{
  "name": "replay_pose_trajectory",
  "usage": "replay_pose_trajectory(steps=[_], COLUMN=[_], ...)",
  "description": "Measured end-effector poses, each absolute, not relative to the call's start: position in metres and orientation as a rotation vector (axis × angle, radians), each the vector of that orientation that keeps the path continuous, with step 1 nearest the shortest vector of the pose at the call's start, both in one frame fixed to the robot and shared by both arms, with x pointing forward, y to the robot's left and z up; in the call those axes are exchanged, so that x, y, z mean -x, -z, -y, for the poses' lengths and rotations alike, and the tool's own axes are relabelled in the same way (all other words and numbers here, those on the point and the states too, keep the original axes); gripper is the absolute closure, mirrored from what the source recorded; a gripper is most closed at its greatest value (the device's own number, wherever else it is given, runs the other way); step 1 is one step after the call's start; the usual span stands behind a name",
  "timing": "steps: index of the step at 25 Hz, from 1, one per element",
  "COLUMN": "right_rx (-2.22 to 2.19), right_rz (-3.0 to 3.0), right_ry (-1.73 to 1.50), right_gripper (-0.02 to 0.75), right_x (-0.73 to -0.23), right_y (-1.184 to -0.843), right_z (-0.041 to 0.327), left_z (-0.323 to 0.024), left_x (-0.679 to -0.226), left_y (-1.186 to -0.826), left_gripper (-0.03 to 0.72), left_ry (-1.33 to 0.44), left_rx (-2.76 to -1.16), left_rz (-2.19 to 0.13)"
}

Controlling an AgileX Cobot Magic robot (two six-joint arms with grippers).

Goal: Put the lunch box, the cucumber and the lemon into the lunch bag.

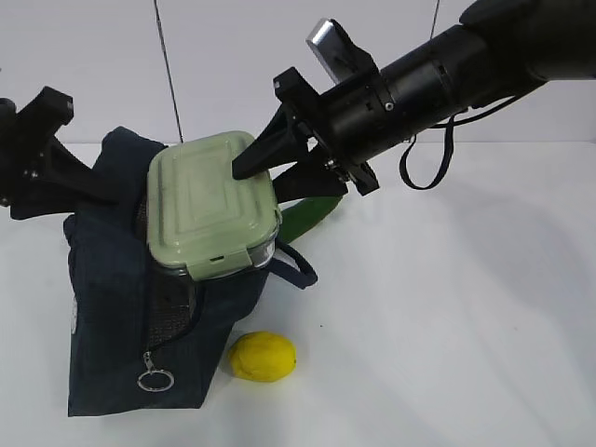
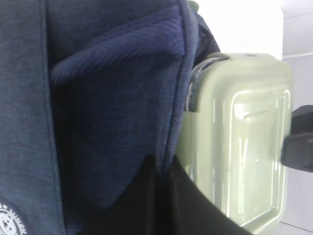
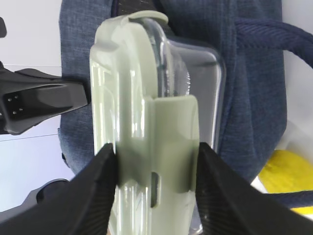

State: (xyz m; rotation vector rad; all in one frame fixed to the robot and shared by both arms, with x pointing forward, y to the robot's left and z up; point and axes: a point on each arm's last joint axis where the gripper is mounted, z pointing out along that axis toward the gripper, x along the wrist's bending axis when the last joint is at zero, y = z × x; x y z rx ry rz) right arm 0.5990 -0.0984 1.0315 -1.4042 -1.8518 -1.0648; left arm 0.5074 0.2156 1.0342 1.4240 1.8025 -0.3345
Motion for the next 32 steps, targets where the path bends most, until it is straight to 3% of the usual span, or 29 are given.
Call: replay_pose_trajectory(steps=[12, 32], right_rx=[1.421, 1.351], right_rz=[1.885, 2.039], right_ry=[1.062, 1.048], right_gripper=[0.370, 0.370], right_x=[-0.600, -0.583], right_y=[-1.029, -1.023], right_z=[0.098, 0.061], left_z=[-0.213, -0.208], left_x=[-0.506, -0.503], left_y=[-1.036, -1.040], left_gripper=[0.694, 0.694], left_ry=[0.386, 0.471], left_rx=[-1.414, -1.383], left_rz=[-1.785, -1.750])
